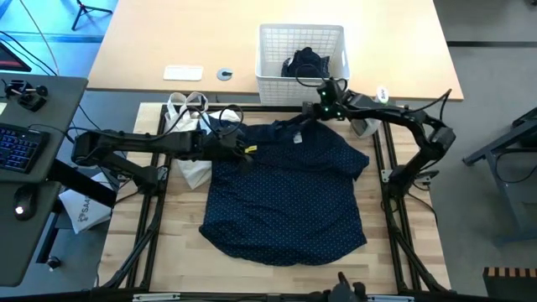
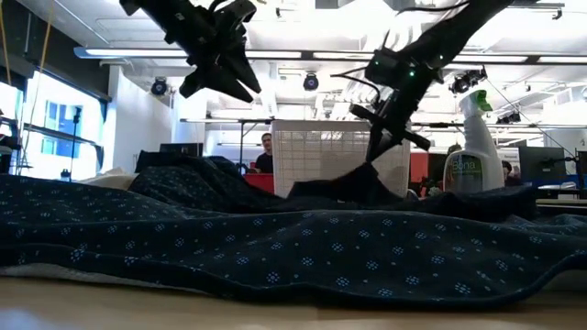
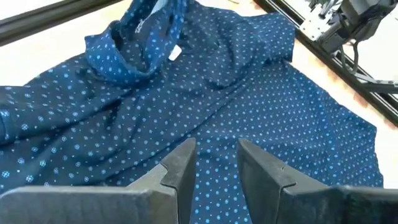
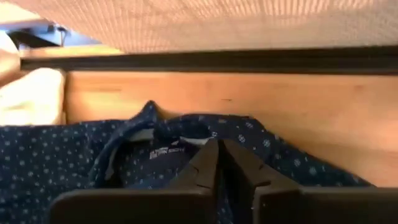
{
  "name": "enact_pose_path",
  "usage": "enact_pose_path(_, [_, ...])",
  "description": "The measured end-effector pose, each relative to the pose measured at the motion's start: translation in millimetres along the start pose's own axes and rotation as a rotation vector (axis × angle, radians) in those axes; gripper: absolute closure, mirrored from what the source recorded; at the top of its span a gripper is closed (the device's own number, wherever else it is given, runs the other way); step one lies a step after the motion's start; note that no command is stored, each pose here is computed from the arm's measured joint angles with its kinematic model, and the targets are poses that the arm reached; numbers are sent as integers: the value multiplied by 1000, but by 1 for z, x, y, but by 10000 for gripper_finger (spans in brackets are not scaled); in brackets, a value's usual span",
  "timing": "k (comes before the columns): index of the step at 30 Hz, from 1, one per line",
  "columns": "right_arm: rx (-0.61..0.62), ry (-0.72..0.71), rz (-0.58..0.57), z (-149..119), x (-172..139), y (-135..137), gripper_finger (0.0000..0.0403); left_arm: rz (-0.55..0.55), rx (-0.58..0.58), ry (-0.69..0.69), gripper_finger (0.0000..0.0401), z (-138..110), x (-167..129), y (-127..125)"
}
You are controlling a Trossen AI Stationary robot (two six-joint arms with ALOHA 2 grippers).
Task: Fold Laundry from Bin
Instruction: Fold the blue polo shirt
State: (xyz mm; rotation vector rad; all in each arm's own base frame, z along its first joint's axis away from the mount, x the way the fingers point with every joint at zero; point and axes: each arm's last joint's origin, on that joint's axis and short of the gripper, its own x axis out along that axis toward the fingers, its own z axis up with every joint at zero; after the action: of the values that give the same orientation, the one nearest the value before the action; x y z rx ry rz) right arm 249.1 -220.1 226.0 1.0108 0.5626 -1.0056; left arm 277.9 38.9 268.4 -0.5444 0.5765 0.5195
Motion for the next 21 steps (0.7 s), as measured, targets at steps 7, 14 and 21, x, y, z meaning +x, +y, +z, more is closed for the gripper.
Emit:
enact_pose_path(7, [-109, 41, 61, 7, -9, -7, 278, 5, 42, 1, 300, 0, 1, 0])
enact_pose_path(14, [-407, 46, 203, -16, -69, 16, 196, -25, 354, -2, 298, -4, 31, -5])
enact_pose_path(21, [-633, 60, 223, -80, -140, 36, 183, 1, 601, 68, 261, 14, 102, -11])
